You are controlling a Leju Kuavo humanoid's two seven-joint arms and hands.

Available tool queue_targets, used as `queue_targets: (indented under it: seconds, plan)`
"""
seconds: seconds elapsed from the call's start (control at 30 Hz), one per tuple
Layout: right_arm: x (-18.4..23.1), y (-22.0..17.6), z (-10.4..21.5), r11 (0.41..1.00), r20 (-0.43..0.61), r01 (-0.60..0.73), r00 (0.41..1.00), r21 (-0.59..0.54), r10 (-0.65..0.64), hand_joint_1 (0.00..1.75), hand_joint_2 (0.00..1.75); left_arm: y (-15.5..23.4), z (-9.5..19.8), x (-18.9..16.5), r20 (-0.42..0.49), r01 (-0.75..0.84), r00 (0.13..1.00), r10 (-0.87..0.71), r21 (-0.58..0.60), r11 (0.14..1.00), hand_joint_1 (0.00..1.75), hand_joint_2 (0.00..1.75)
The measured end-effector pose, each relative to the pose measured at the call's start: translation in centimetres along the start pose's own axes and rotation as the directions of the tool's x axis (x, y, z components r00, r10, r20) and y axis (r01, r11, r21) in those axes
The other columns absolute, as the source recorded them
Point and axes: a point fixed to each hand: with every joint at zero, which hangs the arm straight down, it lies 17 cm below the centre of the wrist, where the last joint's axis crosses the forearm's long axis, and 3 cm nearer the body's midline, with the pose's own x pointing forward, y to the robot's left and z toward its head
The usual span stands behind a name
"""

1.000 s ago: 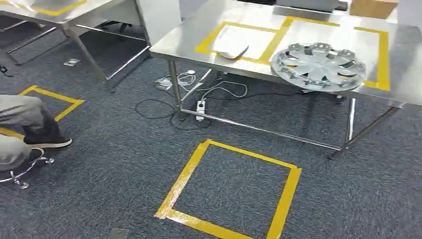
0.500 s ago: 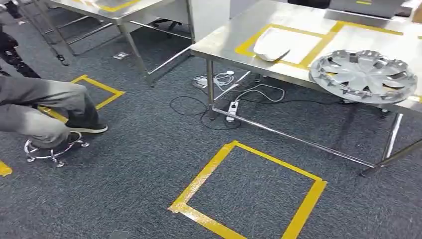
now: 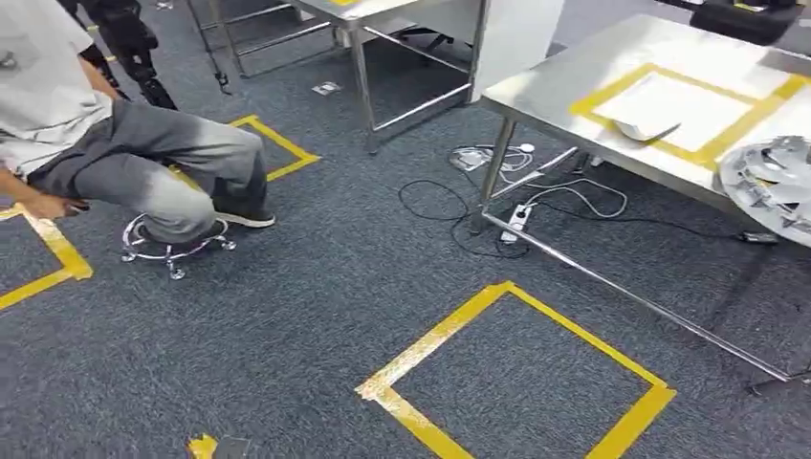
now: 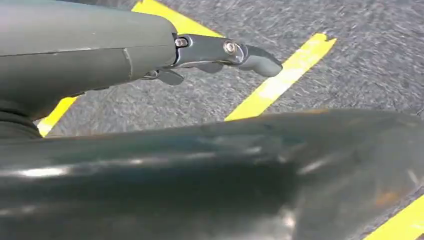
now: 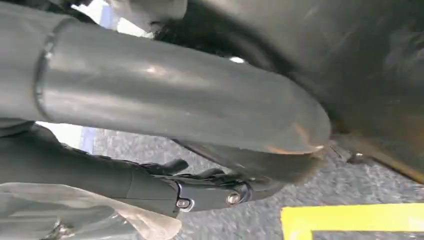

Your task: Take the parts from the cabinet and place them on the table.

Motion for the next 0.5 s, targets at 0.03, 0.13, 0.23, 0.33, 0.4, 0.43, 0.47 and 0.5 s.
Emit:
queue_targets:
  seconds: [0.03, 0.13, 0.23, 0.33, 0.4, 0.43, 0.47, 0.5]
  plan:
    - [-0.09, -0.02, 0.01, 1.0, -0.001, -0.003, 1.0, -0.001, 0.003, 0.0, 0.0, -0.03, 0.0, 0.08, 0.002, -0.008, 1.0, 0.008, 0.0, 1.0, 0.0, 0.0]
    - [0.09, -0.26, -0.03, 1.0, 0.005, -0.01, 1.0, -0.009, 0.01, 0.0, 0.0, -0.02, 0.05, -0.14, -0.005, -0.018, 1.0, 0.018, 0.002, 1.0, 0.0, 0.0]
    - [-0.03, -0.37, -0.03, 1.0, 0.002, -0.016, 1.0, -0.01, 0.016, 0.0, 0.0, -0.19, 0.09, -0.14, -0.012, -0.024, 1.0, 0.024, 0.001, 1.0, 0.0, 0.0]
    - [-0.03, -0.41, -0.03, 1.0, 0.002, -0.019, 1.0, -0.01, 0.019, 0.0, 0.0, -0.27, 0.13, -0.22, -0.015, -0.027, 1.0, 0.027, -0.001, 1.0, 0.0, 0.0]
    - [0.01, -0.27, -0.02, 1.0, 0.002, -0.015, 1.0, -0.005, 0.015, 0.0, 0.0, -0.26, 0.19, -0.4, -0.017, -0.028, 0.999, 0.028, 0.0, 1.0, 0.0, 0.0]
    - [-0.04, -0.19, 0.0, 1.0, 0.001, -0.013, 1.0, 0.0, 0.013, 0.0, 0.0, -0.34, 0.23, -0.41, -0.016, -0.029, 0.999, 0.029, -0.002, 1.0, 0.0, 0.0]
    - [-0.08, -0.07, 0.03, 1.0, 0.0, -0.011, 1.0, 0.006, 0.011, 0.0, 0.0, -0.35, 0.18, -0.24, -0.012, -0.029, 0.999, 0.029, -0.003, 1.0, 0.0, 0.0]
    - [-0.19, 0.07, 0.05, 1.0, -0.004, -0.009, 1.0, 0.011, 0.009, 0.0, 0.0, -0.31, 0.1, -0.02, -0.008, -0.029, 1.0, 0.029, -0.003, 1.0, 0.0, 0.0]
